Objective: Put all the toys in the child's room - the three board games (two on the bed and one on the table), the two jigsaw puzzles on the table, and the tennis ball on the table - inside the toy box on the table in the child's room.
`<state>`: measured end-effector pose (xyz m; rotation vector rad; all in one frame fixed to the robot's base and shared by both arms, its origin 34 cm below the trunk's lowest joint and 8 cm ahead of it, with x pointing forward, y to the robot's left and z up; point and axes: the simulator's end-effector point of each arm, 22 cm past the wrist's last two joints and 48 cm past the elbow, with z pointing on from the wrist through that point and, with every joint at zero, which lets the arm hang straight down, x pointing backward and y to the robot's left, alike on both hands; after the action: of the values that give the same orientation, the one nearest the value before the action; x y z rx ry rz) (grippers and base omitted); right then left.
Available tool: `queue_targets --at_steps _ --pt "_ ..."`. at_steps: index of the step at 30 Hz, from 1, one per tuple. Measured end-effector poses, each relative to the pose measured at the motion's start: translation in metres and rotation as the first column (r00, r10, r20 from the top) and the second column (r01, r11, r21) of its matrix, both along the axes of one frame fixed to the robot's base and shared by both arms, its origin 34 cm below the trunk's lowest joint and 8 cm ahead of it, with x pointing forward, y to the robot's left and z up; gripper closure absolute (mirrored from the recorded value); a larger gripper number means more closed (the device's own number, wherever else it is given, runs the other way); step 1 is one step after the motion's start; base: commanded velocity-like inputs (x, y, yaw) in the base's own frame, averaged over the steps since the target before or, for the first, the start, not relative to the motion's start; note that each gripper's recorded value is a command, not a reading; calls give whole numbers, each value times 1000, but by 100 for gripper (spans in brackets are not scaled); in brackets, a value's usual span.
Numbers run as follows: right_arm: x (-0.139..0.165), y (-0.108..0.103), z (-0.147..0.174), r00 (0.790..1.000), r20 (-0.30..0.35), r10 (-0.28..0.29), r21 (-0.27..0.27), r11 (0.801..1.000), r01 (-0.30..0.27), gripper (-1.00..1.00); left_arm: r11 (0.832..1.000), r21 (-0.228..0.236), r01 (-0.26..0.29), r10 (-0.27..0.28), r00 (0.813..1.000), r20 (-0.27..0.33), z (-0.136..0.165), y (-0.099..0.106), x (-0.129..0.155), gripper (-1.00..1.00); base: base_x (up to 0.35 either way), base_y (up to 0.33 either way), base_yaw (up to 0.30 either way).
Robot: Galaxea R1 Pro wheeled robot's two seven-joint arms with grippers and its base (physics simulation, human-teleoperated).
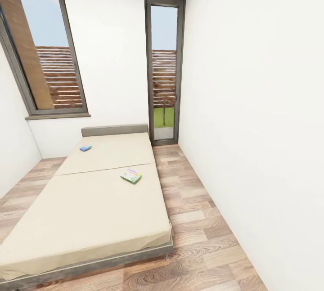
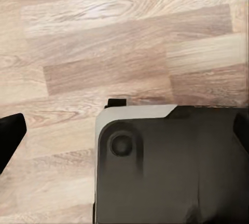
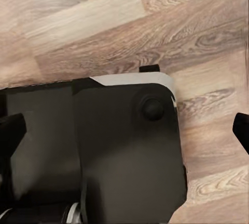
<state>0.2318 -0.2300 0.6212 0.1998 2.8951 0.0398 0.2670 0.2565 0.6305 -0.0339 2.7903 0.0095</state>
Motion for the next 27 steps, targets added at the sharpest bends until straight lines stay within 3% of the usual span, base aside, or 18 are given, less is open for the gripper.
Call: queue_targets --at_steps 2,8,15,22,27 --pt "24 -5 5 998 16 -61 5 998 61 -100 1000 -1 0 0 998 67 12 0 46 -100 0 0 0" --pt "63 -20 16 987 34 -156 -8 988 157 -100 1000 -4 5 -4 989 148 33 -5 101 -100 0 0 0" --pt "70 -30 19 977 52 -205 -34 978 207 -100 1000 -2 23 -23 986 165 36 -7 107 -100 0 0 0" --pt "83 -34 25 968 138 -211 -48 974 219 -100 999 -18 39 -36 993 112 25 -17 83 -100 0 0 0" --pt "85 -32 25 967 154 -202 -51 976 212 -100 999 -16 48 -46 993 105 24 -15 80 -100 0 0 0"
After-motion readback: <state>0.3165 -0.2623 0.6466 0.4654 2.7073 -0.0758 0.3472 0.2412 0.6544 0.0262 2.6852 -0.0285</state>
